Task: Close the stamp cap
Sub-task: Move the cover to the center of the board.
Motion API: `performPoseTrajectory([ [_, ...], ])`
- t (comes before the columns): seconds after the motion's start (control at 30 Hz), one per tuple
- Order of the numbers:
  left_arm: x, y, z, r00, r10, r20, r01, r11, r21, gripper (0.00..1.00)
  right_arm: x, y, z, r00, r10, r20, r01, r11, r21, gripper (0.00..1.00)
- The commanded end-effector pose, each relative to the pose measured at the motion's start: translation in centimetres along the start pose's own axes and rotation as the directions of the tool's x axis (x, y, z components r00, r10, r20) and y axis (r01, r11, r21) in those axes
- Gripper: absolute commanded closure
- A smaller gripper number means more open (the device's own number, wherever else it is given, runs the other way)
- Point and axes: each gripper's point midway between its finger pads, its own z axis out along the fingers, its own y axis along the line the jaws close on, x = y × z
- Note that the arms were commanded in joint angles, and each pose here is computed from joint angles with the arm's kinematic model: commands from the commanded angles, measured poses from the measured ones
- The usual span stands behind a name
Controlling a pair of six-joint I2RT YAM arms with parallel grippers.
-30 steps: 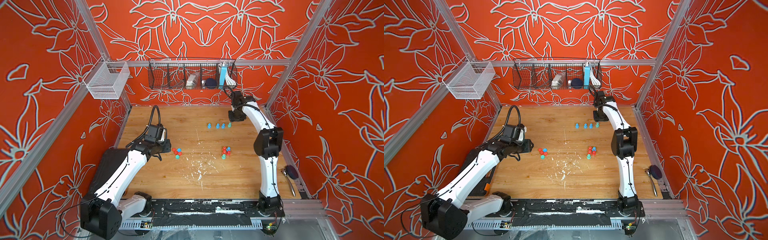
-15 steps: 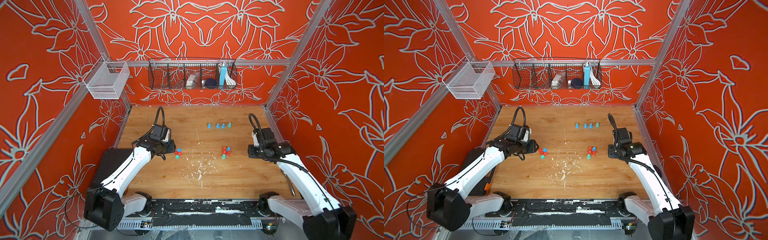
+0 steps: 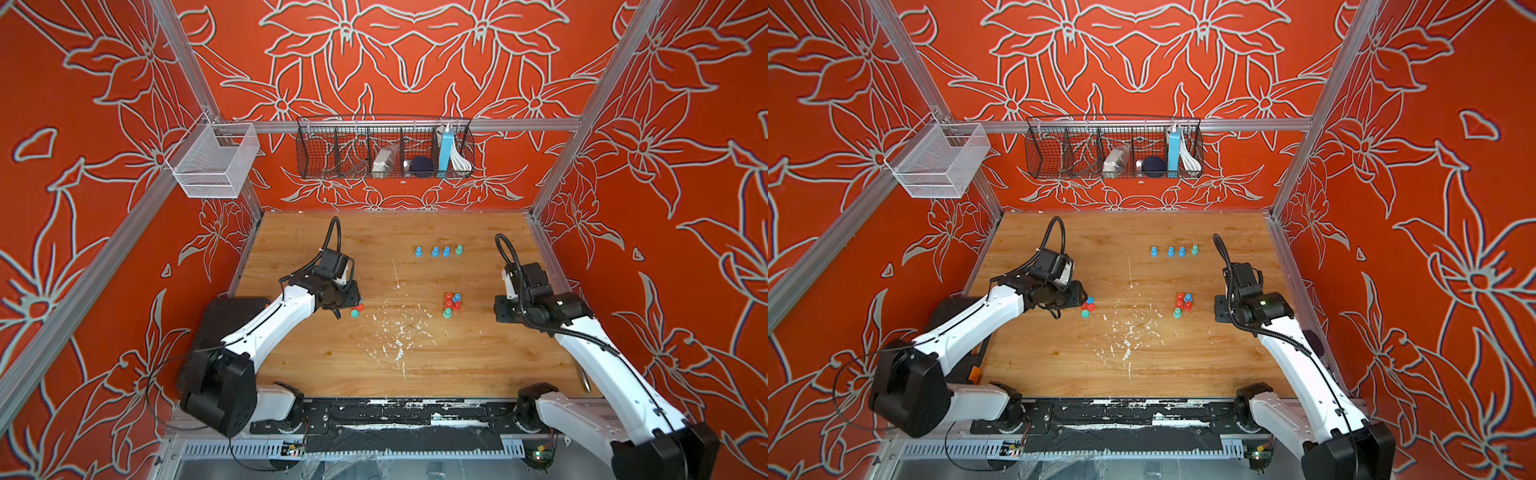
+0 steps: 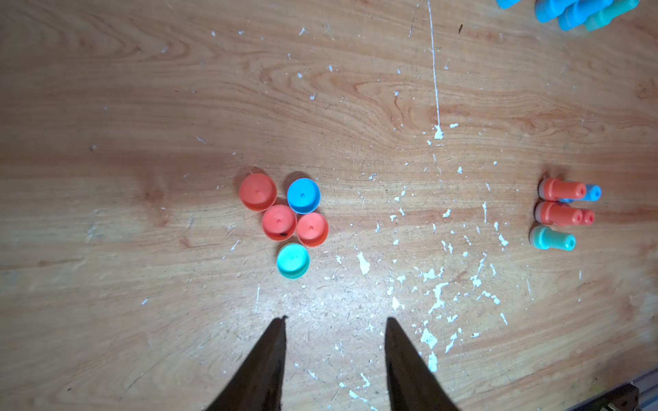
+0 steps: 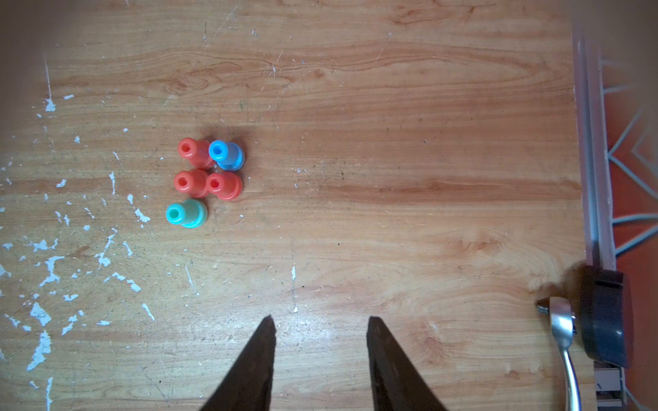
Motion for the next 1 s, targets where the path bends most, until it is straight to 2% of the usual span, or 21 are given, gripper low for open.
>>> performPoseTrajectory([
  [0.0,-1.7,-1.5,0.6,0.999,-0.018,0.028,0.017,0.999,0.034,0.54,0.2,0.2,0.5,1.000,0.010,-0.001,-0.010,1.000,0.013,0.55],
  [0.53,-2.0,-1.5,6.5,0.996,-0.069,-0.058,0.069,0.998,0.005,0.55,0.3,0.6,0.1,1.000,-0.017,0.017,0.017,1.000,0.020,0.54],
  [0.97,-1.7,-0.9,8.7,0.993,-0.085,-0.083,0.084,0.996,-0.017,0.56,0.2,0.7,0.1,1.000,-0.018,0.025,0.018,1.000,0.021,0.53],
])
